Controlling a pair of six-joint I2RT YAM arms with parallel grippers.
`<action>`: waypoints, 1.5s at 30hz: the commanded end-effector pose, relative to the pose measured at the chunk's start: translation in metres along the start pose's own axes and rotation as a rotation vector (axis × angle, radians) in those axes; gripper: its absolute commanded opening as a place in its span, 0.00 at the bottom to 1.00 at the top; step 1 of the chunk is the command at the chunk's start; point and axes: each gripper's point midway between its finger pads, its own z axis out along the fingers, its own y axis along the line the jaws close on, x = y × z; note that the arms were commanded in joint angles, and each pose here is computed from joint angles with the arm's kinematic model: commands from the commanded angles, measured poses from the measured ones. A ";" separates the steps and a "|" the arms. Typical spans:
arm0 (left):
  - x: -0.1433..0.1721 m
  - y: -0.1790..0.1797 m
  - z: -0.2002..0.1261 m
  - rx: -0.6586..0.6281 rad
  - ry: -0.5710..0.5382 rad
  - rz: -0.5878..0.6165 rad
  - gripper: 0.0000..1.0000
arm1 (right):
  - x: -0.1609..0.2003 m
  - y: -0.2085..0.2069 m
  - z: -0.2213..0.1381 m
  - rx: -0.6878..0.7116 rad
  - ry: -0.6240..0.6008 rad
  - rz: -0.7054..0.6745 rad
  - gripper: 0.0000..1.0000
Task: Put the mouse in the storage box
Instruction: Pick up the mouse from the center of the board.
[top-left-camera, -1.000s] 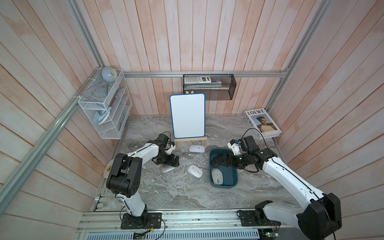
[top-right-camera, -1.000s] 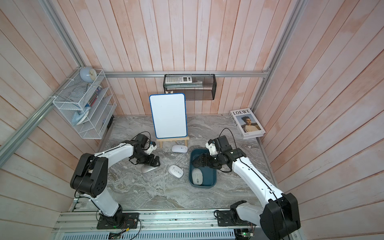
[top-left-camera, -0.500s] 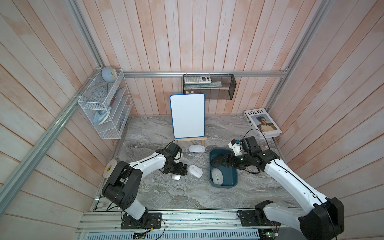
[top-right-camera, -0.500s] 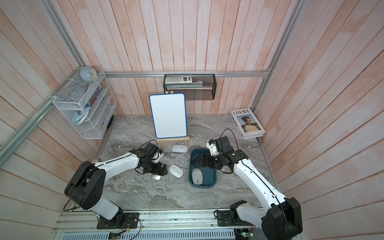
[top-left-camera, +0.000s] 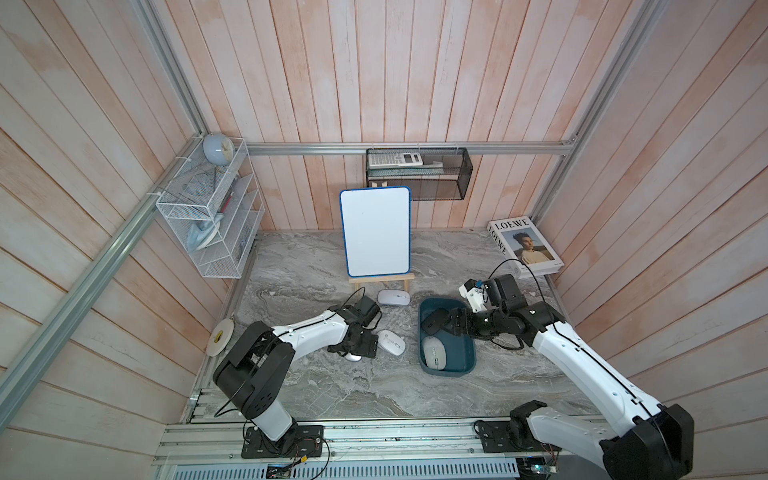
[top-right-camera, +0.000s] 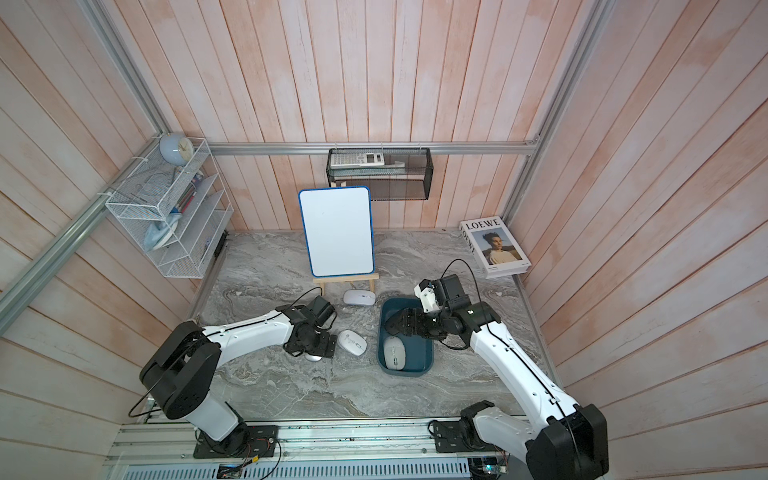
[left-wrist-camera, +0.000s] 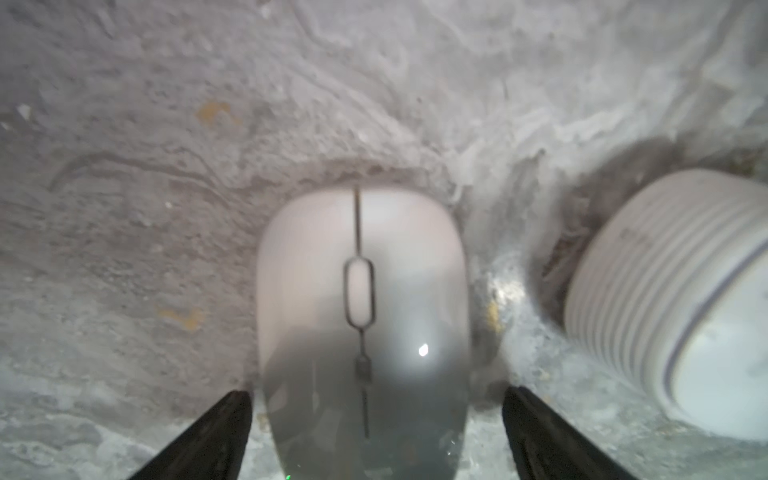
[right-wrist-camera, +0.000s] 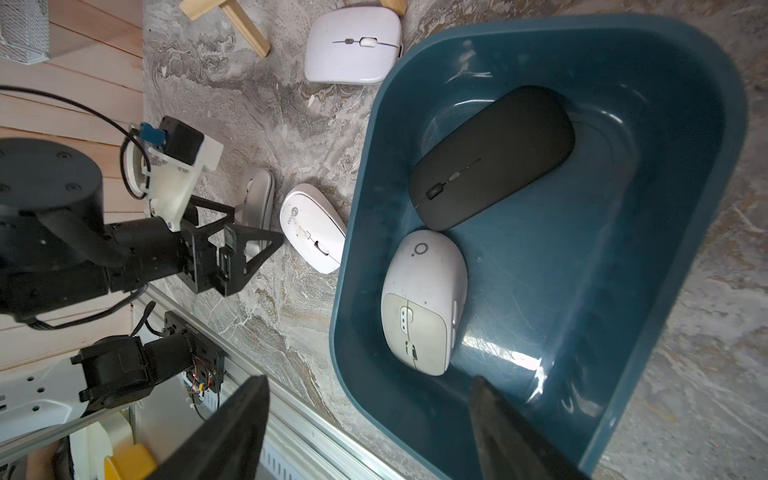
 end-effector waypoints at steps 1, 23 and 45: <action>0.007 0.005 0.008 -0.075 -0.029 -0.046 1.00 | 0.004 -0.006 -0.002 0.025 -0.004 0.009 0.80; 0.011 0.024 0.025 -0.192 -0.052 -0.081 0.50 | 0.004 -0.009 0.001 0.037 0.008 0.028 0.80; -0.022 -0.027 -0.163 0.334 -0.520 0.141 0.52 | -0.020 0.076 -0.016 -0.309 -0.072 0.147 0.78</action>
